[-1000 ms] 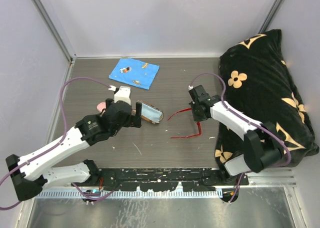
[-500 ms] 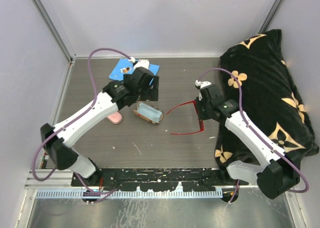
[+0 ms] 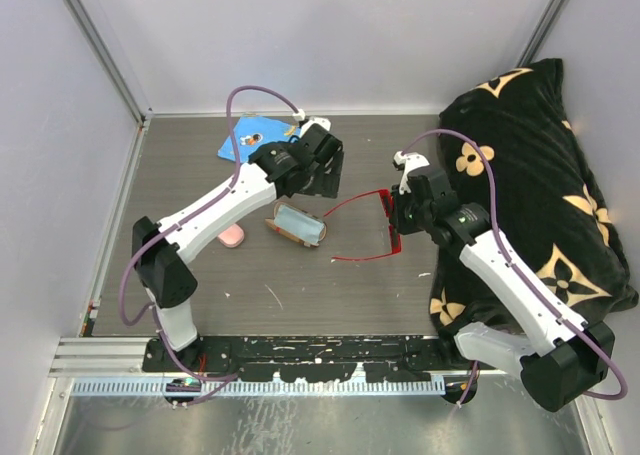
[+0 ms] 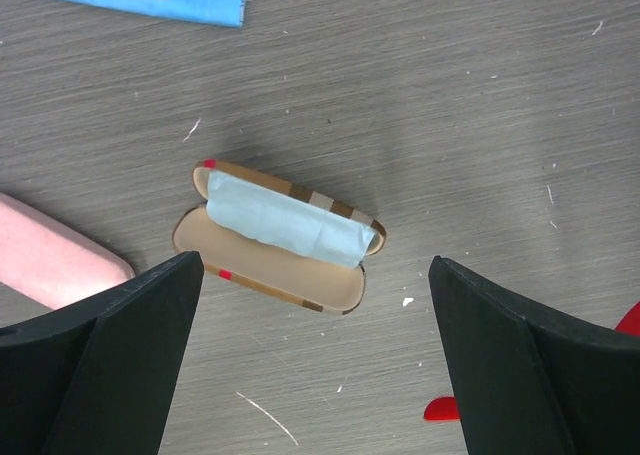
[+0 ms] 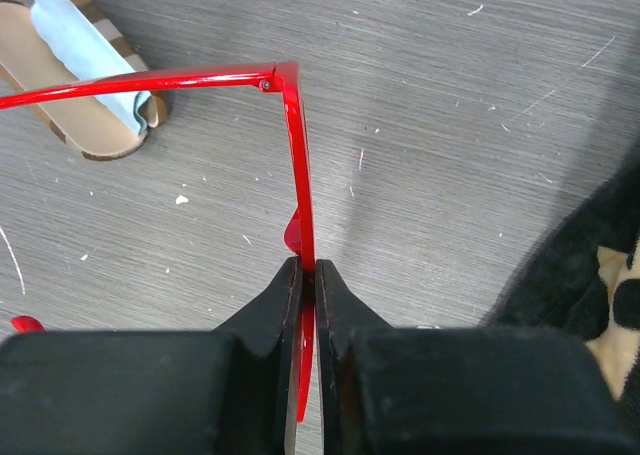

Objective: Organize the sunglasses
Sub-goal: Fold the sunglasses.

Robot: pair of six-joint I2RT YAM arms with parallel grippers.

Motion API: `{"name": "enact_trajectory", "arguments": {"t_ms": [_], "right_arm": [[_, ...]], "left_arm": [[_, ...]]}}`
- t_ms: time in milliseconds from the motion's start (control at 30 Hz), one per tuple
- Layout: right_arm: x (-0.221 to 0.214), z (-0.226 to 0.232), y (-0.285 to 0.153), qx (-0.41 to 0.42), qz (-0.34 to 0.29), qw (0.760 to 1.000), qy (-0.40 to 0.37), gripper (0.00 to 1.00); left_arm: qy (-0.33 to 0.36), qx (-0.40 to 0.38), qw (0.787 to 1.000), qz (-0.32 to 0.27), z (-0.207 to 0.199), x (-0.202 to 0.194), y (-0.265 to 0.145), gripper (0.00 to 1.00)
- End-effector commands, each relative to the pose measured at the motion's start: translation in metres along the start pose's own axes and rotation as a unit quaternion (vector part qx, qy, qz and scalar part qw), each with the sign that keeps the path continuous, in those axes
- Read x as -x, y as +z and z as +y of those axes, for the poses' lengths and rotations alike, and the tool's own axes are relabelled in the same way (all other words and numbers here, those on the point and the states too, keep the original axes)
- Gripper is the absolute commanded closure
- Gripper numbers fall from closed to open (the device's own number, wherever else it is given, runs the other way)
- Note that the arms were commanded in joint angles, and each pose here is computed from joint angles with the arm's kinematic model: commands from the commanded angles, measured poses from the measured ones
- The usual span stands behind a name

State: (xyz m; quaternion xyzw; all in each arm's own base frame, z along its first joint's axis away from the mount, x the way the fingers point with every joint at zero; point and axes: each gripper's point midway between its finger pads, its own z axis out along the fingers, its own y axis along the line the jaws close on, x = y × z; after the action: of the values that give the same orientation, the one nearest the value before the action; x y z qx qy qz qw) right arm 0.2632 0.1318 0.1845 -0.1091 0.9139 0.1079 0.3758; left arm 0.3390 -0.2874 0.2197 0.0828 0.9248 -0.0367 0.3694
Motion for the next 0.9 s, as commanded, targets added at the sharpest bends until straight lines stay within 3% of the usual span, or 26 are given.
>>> {"name": "enact_trajectory", "arguments": {"t_ms": [0, 500, 867], "right_arm": [[0.043, 0.014, -0.015, 0.027, -0.071, 0.997, 0.012, 1.0], [0.048, 0.025, -0.005, 0.049, -0.065, 0.996, 0.032, 1.0], [0.047, 0.041, 0.0, 0.091, -0.064, 0.992, 0.056, 1.0]], "left_arm": [[0.015, -0.019, 1.0, -0.011, -0.016, 0.008, -0.009, 0.02], [0.04, -0.053, 0.998, -0.005, -0.069, -0.022, -0.011, 0.02], [0.02, -0.099, 0.995, -0.016, -0.103, -0.012, -0.011, 0.02]]}}
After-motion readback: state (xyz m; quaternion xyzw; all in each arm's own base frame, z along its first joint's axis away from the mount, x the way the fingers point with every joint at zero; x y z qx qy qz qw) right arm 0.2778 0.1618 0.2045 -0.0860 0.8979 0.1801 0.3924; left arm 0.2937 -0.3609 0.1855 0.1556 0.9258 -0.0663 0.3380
